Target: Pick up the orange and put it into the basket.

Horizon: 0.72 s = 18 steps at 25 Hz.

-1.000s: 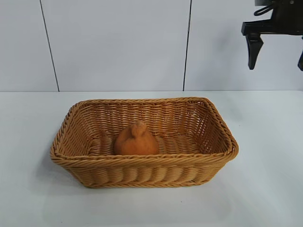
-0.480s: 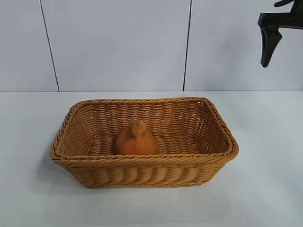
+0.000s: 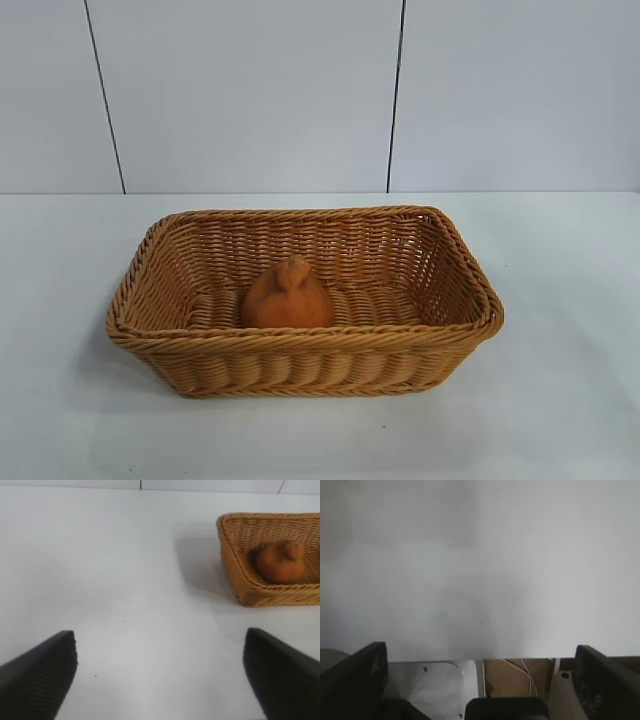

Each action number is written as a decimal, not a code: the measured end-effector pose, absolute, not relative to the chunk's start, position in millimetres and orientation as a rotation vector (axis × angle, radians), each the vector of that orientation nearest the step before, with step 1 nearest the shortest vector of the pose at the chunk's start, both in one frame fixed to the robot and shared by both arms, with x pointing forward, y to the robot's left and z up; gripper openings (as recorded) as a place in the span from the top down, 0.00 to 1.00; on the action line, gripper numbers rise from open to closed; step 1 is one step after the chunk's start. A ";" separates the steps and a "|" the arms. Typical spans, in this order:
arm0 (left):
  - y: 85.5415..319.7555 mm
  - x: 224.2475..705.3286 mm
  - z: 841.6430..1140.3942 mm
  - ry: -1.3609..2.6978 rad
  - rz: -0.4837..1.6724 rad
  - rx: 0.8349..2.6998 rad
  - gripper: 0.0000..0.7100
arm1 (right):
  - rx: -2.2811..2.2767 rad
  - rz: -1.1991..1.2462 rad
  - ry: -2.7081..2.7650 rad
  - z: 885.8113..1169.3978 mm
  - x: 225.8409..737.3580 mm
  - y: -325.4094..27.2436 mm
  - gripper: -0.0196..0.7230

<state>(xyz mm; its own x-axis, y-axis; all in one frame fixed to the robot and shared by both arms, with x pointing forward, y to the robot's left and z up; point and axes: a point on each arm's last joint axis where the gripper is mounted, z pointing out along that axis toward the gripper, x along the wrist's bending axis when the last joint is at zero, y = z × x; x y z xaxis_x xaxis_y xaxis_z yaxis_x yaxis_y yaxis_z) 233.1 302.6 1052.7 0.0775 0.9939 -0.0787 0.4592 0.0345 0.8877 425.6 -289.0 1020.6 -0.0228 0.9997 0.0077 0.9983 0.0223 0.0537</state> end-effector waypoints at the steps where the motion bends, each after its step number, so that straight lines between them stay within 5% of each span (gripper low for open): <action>1: 302.6 233.1 1052.7 1.498 0.831 1.543 0.09 | 2.166 0.084 2.216 1015.1 413.2 -289.6 0.04; 6: 302.6 233.1 1052.7 1.498 0.831 1.543 0.09 | 2.080 0.265 2.126 1005.1 356.3 -292.3 0.04; 18: 302.6 233.1 1052.7 1.498 0.831 1.543 0.09 | 1.717 0.855 1.755 1049.2 278.9 -293.4 0.04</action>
